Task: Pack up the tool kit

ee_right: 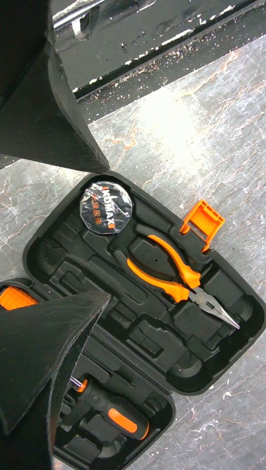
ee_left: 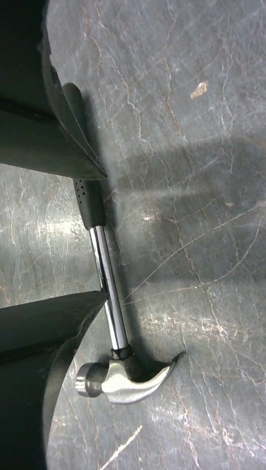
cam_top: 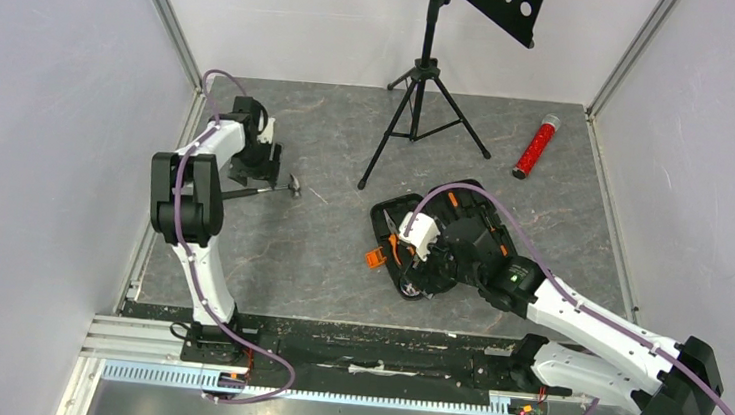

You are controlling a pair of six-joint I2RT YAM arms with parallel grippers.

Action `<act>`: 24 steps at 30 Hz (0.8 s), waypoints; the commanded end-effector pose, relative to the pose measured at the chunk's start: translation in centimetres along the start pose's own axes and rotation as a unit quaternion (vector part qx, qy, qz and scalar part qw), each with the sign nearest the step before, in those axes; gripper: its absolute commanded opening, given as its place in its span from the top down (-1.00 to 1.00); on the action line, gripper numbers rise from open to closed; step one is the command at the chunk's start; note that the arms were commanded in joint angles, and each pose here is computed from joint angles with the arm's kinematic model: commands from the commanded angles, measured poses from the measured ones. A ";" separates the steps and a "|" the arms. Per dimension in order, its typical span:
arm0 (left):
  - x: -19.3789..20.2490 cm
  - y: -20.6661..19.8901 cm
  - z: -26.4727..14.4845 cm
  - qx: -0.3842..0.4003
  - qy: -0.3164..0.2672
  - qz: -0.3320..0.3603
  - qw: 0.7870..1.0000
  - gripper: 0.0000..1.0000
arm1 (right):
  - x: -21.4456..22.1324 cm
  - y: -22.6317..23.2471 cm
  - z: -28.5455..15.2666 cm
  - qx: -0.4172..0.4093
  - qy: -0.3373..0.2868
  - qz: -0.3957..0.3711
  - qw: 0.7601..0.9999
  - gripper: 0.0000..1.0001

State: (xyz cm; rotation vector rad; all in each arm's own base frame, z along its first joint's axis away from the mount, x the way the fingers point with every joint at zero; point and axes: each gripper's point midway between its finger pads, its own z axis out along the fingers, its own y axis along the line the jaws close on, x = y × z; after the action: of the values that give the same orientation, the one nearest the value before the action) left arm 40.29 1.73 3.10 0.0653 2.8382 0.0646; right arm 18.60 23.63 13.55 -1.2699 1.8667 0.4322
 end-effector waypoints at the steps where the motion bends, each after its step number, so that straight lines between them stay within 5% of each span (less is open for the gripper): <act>1: 2.0 -0.8 1.8 0.044 0.052 -0.039 0.997 -0.52 | -1.1 -0.4 -0.3 0.008 -0.019 0.000 1.000 -0.62; 10: 6.8 -4.9 0.3 0.098 0.116 -0.082 0.985 -0.05 | -1.9 -0.4 -0.2 0.006 -0.033 0.005 0.999 -0.62; 15: 10.6 -7.8 -1.5 0.142 0.146 -0.136 0.970 -0.02 | -1.8 -0.2 -0.5 0.008 -0.046 0.015 0.999 -0.62; 24: 16.0 -12.6 -3.7 0.176 0.106 -0.215 0.955 -0.07 | -1.6 -0.2 -0.7 0.019 -0.059 0.046 0.997 -0.62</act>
State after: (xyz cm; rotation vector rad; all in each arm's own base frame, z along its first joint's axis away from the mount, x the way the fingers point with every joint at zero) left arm 25.84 -8.18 1.81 -0.3544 2.9703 -0.5275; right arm 18.33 23.66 14.25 -1.1855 1.8475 0.4803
